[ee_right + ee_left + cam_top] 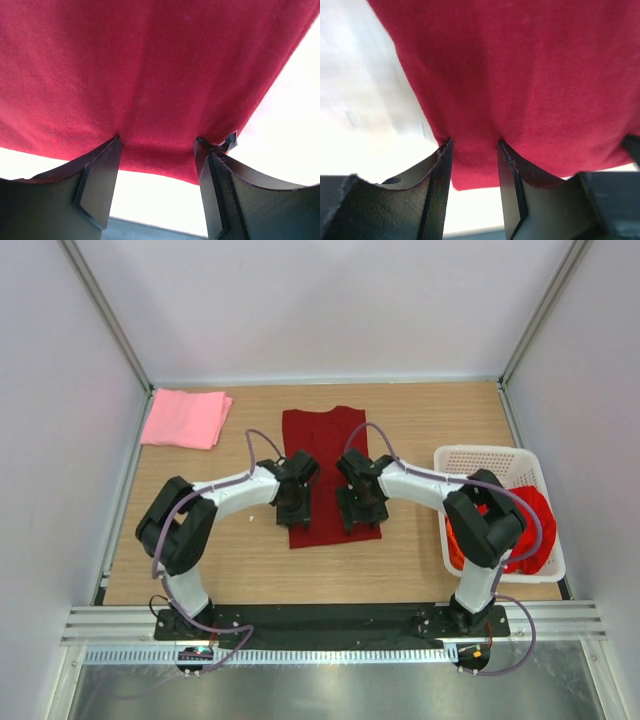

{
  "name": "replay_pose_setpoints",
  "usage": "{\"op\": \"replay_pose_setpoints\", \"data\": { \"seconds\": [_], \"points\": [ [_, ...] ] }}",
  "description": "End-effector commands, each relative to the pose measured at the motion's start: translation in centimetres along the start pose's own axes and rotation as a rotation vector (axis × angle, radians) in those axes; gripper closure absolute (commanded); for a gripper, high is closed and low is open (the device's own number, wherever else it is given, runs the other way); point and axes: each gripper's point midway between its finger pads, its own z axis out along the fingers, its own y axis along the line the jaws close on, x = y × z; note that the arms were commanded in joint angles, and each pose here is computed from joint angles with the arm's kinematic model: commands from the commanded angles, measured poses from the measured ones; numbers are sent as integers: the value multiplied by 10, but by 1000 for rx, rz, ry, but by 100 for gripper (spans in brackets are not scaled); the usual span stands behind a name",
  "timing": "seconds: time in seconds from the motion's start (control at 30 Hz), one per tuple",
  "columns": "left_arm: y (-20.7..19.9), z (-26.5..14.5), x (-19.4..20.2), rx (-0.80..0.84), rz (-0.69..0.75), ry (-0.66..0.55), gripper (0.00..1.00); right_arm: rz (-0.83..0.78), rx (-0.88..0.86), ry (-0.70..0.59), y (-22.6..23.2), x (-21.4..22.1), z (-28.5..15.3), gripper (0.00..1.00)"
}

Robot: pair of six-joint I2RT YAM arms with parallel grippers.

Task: Fold and stack the t-shirts
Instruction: Fold the tshirt

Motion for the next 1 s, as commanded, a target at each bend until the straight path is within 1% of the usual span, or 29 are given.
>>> {"op": "replay_pose_setpoints", "data": {
  "seconds": [0.0, 0.03, 0.17, 0.2, 0.27, 0.33, 0.4, 0.47, 0.53, 0.57, 0.6, 0.63, 0.67, 0.73, 0.9, 0.97],
  "points": [
    [18, -13, 61, -73, -24, 138, 57, -9, -15, 96, -3, 50, -7, 33],
    [17, -19, 63, -63, -22, 132, 56, -7, -22, 83, -5, 56, -17, 32],
    [15, -65, 40, -48, -17, 18, 53, -33, -18, 25, -10, 50, -45, 30],
    [15, -76, 31, -46, 0, -25, 52, -27, -15, 12, -13, 44, -51, 30],
    [10, -94, 12, -25, 5, -71, 51, -29, -36, -26, -9, 27, -65, 30],
    [11, -100, 0, -18, 10, -90, 51, -11, -68, -68, -5, 4, -74, 29],
    [10, -101, -17, 22, -7, -106, 53, 7, -78, -52, -8, -9, -68, 30],
    [2, -99, -26, 83, -15, -101, 57, 24, -112, -66, -3, -31, -71, 34],
    [-3, -92, -33, 120, -9, -83, 61, 51, -160, -61, 1, -51, -69, 41],
    [-5, -88, -37, 129, -11, -83, 62, 58, -178, -62, 3, -56, -68, 47],
    [-6, -85, -42, 139, -21, -79, 65, 68, -189, -65, 4, -67, -64, 50],
    [-8, -75, -41, 152, -29, -45, 67, 77, -197, -65, 3, -72, -63, 54],
    [-11, -72, -45, 166, -34, -50, 68, 86, -203, -59, 2, -76, -60, 65],
    [-10, -58, -49, 166, -50, -31, 71, 113, -211, -46, -3, -86, -49, 76],
    [-4, -39, -68, 185, -71, -17, 72, 176, -243, -25, -16, -98, -28, 86],
    [2, -32, -78, 183, -79, -16, 73, 194, -237, -21, -24, -101, -20, 87]
  ]
}}
